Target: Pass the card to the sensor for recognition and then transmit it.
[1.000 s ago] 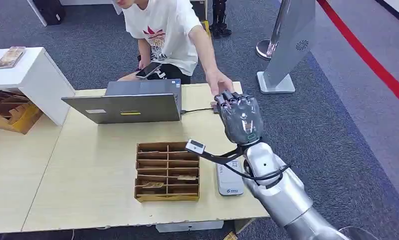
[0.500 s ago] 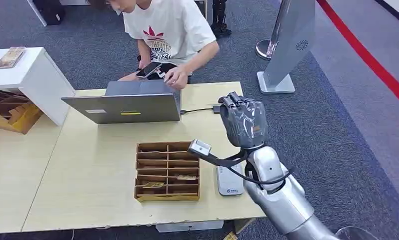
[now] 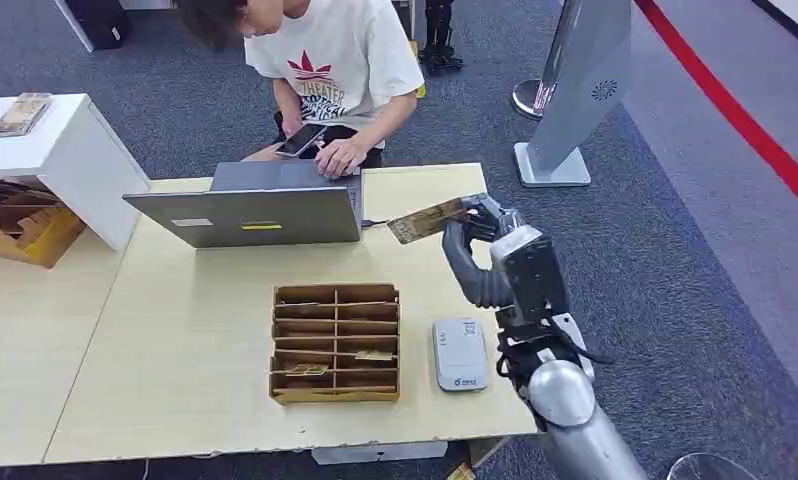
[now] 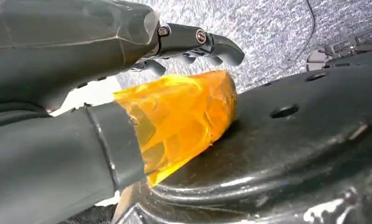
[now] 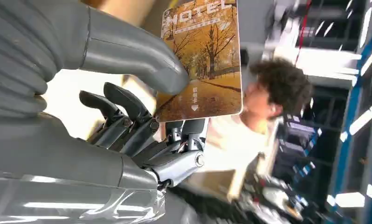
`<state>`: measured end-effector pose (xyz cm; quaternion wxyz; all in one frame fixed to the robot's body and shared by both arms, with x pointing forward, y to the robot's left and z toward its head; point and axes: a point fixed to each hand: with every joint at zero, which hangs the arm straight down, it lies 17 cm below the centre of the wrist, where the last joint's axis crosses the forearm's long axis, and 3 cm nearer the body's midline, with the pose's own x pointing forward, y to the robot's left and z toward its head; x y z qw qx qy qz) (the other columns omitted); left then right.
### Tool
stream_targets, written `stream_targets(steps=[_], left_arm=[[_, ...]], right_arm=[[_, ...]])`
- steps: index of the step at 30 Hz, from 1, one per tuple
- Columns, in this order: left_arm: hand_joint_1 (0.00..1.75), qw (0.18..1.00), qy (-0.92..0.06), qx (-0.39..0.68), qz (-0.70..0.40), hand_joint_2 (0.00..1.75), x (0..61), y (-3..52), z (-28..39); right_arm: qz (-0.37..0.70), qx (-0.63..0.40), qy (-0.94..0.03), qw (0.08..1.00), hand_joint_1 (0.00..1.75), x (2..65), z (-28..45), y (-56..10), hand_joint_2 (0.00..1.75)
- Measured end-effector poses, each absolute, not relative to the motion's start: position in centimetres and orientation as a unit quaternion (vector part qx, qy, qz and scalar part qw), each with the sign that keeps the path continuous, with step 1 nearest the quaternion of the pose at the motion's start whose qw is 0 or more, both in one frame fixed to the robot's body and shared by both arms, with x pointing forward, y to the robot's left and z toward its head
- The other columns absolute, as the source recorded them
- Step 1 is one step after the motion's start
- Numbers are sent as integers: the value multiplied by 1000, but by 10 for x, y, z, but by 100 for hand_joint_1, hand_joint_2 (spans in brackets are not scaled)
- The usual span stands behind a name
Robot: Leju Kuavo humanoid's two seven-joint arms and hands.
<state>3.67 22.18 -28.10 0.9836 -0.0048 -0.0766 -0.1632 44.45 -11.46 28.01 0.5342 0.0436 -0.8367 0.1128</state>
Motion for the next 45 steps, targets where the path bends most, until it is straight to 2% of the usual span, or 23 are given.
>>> stream_targets(steps=[4, 11, 17, 23, 29, 45], left_arm=[[0, 987, -75, -3, -141, 0, 33, 223, -281], [0, 991, -71, -1, -118, 0, 30, 222, -282], [0, 992, -67, -3, -109, 0, 26, 220, -282], [0, 992, -63, -6, -110, 0, 26, 219, -282], [0, 991, -60, -8, -118, 0, 25, 219, -282], [0, 991, -59, -10, -122, 0, 28, 218, -281]], right_arm=[[79, 107, -791, 597, 175, 434, 236, -139, 175], [64, 84, -734, 671, 175, 413, 158, -180, 175], [147, -23, -698, 701, 175, 407, 116, -200, 175], [256, -90, -647, 712, 175, 412, 76, -189, 175], [298, -102, -624, 715, 175, 429, 60, -174, 175], [330, -117, -595, 723, 175, 456, 45, -164, 175]])
